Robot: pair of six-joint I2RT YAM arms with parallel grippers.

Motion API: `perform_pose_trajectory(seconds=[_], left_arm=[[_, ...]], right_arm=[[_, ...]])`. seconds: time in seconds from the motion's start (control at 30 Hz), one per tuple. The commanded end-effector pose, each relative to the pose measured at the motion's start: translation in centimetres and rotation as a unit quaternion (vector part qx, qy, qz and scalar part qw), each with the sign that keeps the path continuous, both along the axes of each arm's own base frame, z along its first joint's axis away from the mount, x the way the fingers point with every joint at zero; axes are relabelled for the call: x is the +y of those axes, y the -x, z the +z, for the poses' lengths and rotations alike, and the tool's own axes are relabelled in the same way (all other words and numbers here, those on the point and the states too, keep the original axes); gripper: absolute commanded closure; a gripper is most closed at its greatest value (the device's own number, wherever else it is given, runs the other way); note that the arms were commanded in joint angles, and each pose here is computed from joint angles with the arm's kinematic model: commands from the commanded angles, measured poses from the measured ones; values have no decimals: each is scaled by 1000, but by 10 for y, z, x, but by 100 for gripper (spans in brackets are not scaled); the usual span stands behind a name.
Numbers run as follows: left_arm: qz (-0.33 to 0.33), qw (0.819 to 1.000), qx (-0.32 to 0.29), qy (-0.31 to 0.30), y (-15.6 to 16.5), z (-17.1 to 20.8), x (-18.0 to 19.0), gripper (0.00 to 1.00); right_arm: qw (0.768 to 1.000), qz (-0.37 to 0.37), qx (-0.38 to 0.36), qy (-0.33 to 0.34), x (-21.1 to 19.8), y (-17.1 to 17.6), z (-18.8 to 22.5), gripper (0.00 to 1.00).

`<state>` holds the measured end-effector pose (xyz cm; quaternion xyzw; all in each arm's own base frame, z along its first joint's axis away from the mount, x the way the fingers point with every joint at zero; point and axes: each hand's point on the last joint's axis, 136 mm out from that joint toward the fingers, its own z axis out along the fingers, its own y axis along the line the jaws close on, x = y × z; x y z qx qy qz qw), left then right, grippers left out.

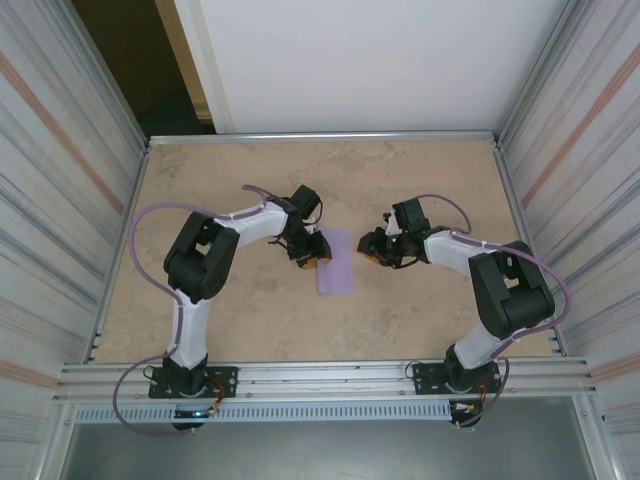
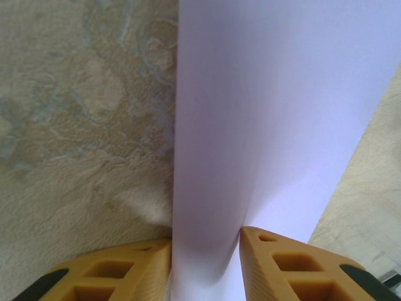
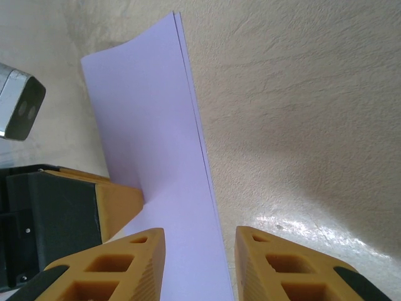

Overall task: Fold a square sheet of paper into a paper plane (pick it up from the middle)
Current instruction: Hold the square sheet of paper at the center of the table.

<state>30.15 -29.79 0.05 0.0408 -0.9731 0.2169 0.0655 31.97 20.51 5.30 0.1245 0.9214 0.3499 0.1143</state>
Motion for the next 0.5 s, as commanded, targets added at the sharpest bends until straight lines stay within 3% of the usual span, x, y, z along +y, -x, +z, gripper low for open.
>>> perform_pose_trajectory(seconds=[0.0,0.47], left_arm=[[-53,988,86,-114,68,-124,30,63],[-60,984,102,-130,76,-137,37,63]], right_arm=[[1000,9,7,-3,5,3,-7,67],[1000,22,13,-16,15,5,-8,68]])
